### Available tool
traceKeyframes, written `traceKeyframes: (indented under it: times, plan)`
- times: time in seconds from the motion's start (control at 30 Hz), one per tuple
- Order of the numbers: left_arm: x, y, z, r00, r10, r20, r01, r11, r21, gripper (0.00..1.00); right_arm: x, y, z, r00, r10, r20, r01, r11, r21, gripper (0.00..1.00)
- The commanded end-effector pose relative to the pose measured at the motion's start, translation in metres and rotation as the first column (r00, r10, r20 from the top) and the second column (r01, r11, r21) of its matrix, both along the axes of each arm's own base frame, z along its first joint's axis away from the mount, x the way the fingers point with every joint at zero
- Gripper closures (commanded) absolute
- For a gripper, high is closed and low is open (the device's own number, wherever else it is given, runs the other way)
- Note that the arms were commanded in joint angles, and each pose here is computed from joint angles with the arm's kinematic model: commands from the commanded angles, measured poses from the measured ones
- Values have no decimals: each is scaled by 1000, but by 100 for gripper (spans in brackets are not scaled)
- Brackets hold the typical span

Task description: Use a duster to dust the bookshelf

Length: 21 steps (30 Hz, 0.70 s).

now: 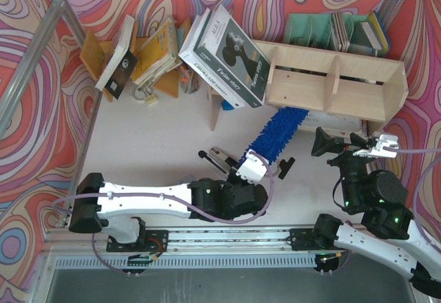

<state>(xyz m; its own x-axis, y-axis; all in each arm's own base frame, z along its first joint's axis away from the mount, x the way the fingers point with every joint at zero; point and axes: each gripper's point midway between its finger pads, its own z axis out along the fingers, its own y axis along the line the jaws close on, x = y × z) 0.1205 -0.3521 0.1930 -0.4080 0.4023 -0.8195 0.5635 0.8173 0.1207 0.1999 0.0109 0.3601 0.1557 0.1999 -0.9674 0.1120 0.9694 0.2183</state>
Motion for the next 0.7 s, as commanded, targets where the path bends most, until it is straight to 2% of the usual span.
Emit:
traceKeyframes:
  times: [0.0,0.17,0.33,0.47,0.67]
  plan:
    - [8,4,-4,998,56,41,-55,998,-29,100,1,1,3,1000,2,11,-2,1000,9,1]
    - [-3,0,-50,998,46,-37,-44,998,38,100,1,1,2,1000,0,10,0,1000,9,1]
    - [-9,4,-67,996,44,-75,-38,996,86,100,2,2,1,1000,2,4,-3,1000,6,1]
    - [-7,3,-56,998,37,-56,-32,997,77,100,2,3,1,1000,2,4,-2,1000,8,1]
    - [-4,-9,-11,1000,6,17,-6,999,38,100,2,2,0,1000,0,3,0,1000,9,1]
